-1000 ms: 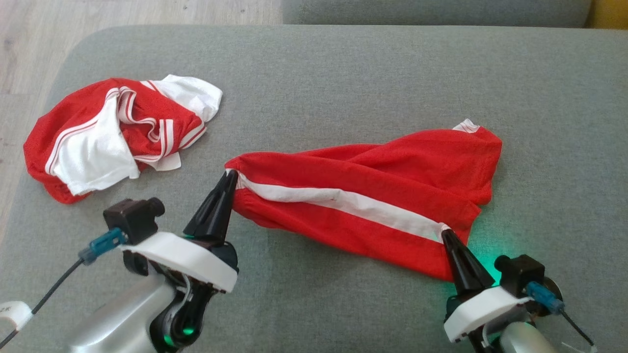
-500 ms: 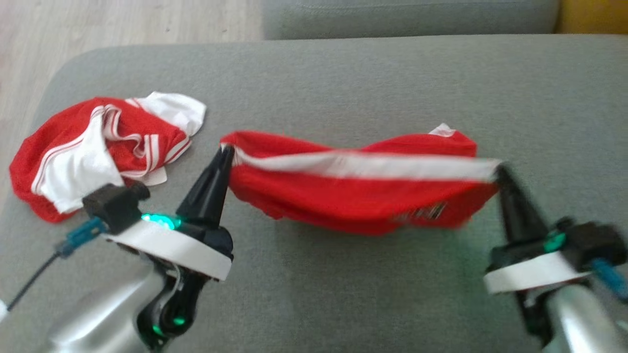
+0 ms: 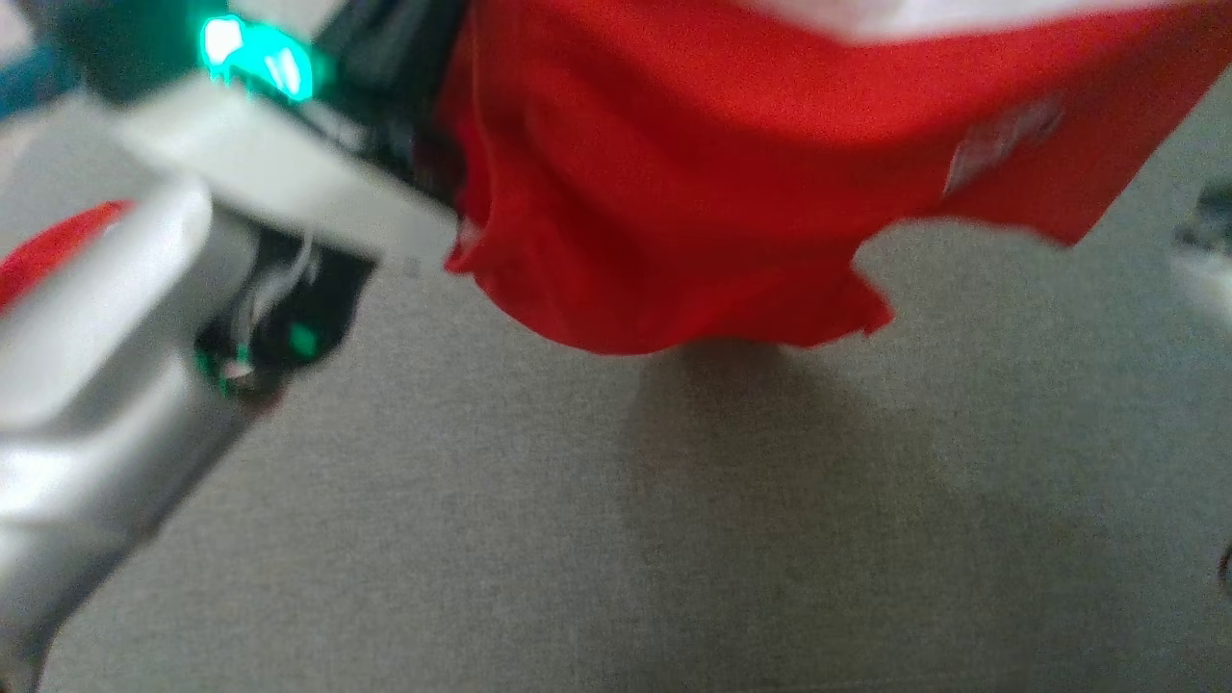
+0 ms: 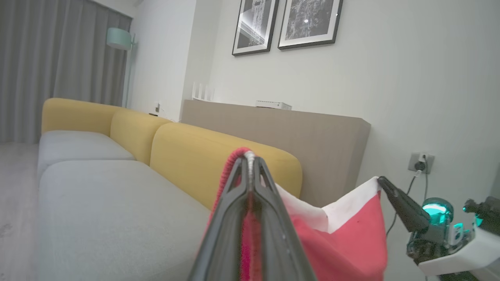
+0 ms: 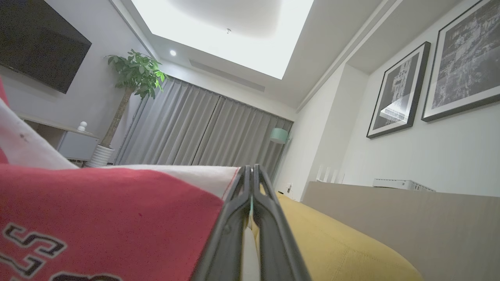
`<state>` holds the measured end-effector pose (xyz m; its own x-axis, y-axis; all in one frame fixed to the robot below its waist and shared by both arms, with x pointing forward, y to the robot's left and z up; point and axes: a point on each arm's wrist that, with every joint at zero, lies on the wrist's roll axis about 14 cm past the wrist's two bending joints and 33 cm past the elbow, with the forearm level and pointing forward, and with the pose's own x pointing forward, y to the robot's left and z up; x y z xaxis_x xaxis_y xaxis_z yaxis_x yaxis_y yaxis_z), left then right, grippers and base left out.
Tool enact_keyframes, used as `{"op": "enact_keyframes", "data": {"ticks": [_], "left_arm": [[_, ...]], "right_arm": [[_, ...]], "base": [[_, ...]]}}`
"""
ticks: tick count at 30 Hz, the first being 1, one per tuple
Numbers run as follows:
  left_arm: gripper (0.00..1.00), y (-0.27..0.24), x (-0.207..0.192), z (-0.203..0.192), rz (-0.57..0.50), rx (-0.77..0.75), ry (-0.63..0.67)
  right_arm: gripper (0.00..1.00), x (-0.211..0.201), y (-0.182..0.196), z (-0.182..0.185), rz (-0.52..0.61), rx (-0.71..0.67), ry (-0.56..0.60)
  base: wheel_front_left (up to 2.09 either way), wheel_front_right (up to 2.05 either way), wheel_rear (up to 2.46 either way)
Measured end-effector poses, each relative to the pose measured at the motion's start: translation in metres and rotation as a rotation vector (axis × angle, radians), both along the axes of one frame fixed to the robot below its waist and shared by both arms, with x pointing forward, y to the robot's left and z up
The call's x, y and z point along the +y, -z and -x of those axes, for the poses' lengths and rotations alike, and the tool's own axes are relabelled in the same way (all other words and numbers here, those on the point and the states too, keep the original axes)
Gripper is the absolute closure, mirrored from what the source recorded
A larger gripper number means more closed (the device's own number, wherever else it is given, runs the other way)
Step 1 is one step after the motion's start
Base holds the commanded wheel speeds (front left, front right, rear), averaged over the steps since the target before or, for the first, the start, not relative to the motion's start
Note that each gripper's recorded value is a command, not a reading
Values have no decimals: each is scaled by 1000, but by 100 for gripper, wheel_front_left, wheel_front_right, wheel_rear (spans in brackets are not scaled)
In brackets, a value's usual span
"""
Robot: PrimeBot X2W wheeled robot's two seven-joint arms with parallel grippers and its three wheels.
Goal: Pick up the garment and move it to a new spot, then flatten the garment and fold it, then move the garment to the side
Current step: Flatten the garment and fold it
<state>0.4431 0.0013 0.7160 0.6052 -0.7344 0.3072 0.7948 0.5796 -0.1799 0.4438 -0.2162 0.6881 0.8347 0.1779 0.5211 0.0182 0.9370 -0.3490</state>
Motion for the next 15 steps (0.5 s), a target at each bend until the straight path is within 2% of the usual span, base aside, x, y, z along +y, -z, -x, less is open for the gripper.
{"op": "enact_keyframes", "data": {"ticks": [6, 10, 15], "left_arm": [[100, -2, -26, -67, -27, -34, -9], [100, -14, -46, -100, 37, -101, 5], [100, -16, -57, -126, 138, -128, 16]], "right_arm": [[100, -9, -31, -64, 45, -37, 7], [100, -22, -52, -91, 79, -88, 42], [100, -38, -66, -100, 118, -148, 92]], "base": [[0, 0, 0], [0, 0, 0], [0, 0, 0]]}}
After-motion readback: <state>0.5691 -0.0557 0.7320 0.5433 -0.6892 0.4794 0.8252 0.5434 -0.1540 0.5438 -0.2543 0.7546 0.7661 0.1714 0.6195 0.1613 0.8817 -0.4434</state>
